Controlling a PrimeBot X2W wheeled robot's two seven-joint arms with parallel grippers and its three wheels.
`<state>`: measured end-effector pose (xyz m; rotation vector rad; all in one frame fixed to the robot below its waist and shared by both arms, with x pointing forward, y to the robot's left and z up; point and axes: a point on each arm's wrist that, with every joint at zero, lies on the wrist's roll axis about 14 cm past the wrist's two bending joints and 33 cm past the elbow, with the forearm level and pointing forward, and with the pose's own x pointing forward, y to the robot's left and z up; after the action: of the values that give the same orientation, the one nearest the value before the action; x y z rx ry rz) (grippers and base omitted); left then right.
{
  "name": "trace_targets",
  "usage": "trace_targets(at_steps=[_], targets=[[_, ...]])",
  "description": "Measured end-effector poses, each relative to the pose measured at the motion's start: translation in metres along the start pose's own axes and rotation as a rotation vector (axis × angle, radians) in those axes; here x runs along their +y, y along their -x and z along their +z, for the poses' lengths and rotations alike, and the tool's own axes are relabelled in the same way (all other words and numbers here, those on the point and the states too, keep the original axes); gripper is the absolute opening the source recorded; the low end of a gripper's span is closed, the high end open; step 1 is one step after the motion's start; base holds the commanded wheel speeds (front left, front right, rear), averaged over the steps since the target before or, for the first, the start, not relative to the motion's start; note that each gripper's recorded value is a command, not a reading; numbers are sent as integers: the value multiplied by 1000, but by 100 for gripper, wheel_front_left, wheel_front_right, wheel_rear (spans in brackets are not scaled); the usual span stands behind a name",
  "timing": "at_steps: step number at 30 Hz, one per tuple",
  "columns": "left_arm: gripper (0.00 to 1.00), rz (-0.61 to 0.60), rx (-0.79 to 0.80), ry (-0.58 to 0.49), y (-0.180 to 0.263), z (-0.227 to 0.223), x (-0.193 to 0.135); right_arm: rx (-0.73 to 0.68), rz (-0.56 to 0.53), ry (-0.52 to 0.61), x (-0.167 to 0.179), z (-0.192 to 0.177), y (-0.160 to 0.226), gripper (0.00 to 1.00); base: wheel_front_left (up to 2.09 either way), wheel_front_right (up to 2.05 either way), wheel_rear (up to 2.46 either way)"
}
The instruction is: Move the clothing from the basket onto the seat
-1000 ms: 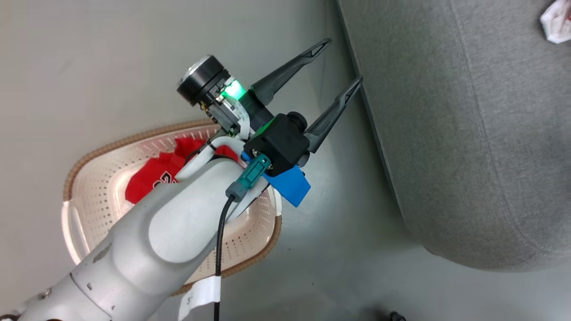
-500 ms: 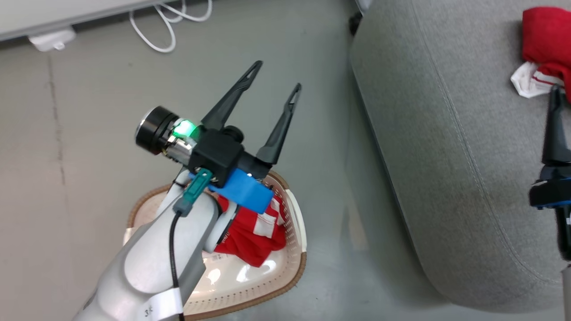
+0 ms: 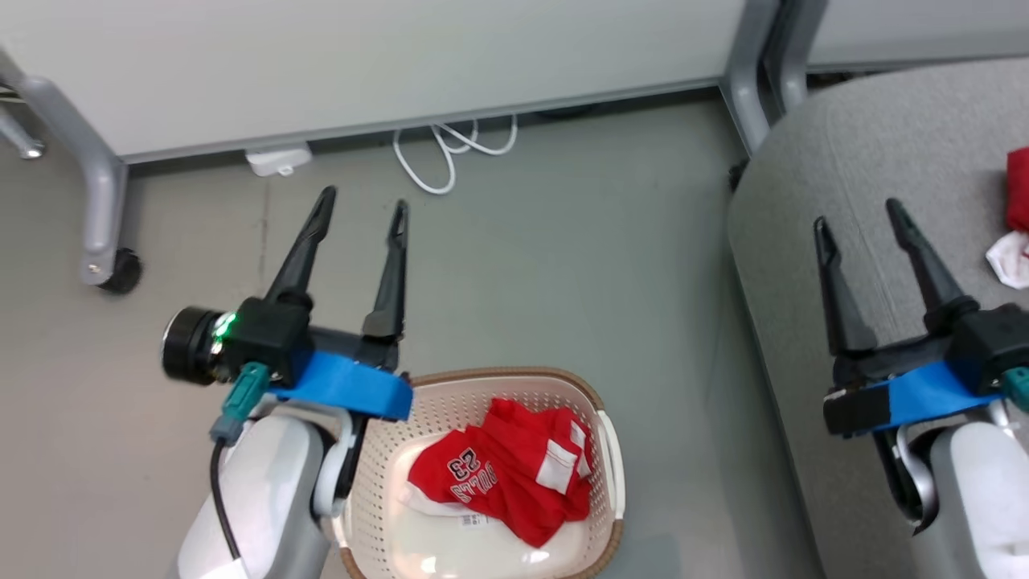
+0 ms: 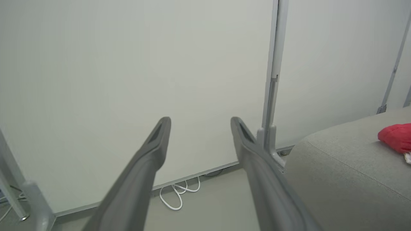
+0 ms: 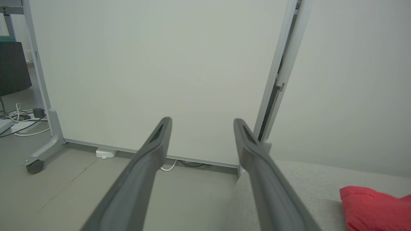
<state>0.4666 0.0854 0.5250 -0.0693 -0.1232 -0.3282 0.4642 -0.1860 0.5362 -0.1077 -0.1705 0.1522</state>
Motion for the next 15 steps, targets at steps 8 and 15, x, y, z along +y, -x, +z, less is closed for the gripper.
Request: trace_targets(at_steps=[8,15], targets=[[100,156,-6,-18,51,12,41,-10,50,-81,34,7,14,100,0,0,0],[100,202,15,-19,86,8,48,25,28,-120,38,0,37,100,0,0,0]])
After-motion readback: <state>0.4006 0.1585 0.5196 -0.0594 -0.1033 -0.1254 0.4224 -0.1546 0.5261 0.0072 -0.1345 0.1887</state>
